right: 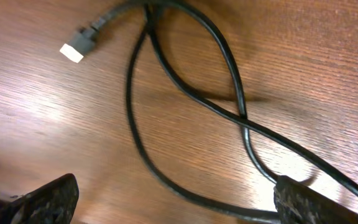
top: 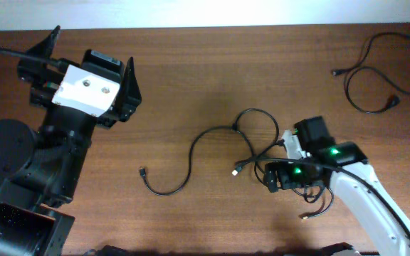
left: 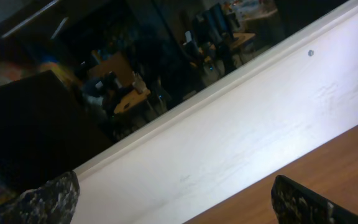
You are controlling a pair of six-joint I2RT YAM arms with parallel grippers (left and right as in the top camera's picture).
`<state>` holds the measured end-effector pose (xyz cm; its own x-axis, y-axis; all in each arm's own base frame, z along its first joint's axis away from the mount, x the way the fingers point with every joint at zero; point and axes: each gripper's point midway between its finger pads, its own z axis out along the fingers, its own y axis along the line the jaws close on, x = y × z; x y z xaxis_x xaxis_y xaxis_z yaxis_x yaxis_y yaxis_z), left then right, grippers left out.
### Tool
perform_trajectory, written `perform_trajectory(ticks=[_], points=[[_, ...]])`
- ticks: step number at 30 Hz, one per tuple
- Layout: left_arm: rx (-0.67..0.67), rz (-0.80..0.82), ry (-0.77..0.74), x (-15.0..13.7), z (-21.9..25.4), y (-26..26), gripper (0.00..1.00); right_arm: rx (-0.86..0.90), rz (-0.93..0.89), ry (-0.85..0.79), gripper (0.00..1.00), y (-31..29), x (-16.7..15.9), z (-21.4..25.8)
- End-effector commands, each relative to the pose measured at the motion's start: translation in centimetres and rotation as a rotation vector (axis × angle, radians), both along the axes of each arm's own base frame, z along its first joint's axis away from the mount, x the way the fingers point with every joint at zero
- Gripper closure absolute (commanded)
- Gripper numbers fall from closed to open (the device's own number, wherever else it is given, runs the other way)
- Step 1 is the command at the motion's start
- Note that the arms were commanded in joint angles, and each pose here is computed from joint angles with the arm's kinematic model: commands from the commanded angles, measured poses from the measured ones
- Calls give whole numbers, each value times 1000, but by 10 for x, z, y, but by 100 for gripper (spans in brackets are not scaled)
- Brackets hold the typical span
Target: Untangle cables
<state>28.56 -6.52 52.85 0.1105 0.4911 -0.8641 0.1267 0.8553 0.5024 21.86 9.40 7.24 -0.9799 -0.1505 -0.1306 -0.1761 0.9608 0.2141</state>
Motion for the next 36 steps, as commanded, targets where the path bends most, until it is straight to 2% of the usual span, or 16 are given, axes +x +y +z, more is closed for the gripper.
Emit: perform_trajectory(ticks=[1,6,8,10,11,12,13,17,18,20,25,27,28,30,33,36], points=[[-15,-21,-3,-1,1,-3,1,-165,5,-34,3,-13,10,-13],[-16,-22,-3,-1,1,-3,1,-152,89,-66,3,-10,6,-41],[-15,-30,-2,-1,1,-4,1,-12,325,-125,1,24,6,-37],[-15,-45,-2,-2,1,-7,1,-35,354,-234,1,26,29,-33],[-14,-45,0,-2,0,-7,1,11,367,-225,1,34,26,-27],[-13,-44,2,-2,0,-7,1,172,506,-218,1,61,12,-8],[-13,-45,1,-2,0,-7,1,166,614,-190,1,58,-3,-10],[-12,-45,6,-2,-1,-7,1,-69,581,-137,1,18,0,-26],[-12,-45,5,-2,-1,-7,1,-51,508,-99,1,19,-5,-27],[-12,-45,5,-2,-1,-7,1,17,554,-70,1,28,-17,-23],[-13,-45,4,-2,-1,-7,1,-43,547,-12,4,14,-26,-28],[-13,-45,3,-2,-1,-7,1,-69,545,0,27,10,-26,-32],[-13,-45,2,-2,-1,-7,1,-80,546,8,33,8,-25,-38],[-14,-45,-2,-4,1,-6,1,-83,547,39,63,9,-23,-52],[-17,-45,-13,-9,4,-5,1,-87,547,76,96,9,-21,-67],[-20,-45,-20,-12,6,-4,1,50,580,45,96,38,-17,-52]])
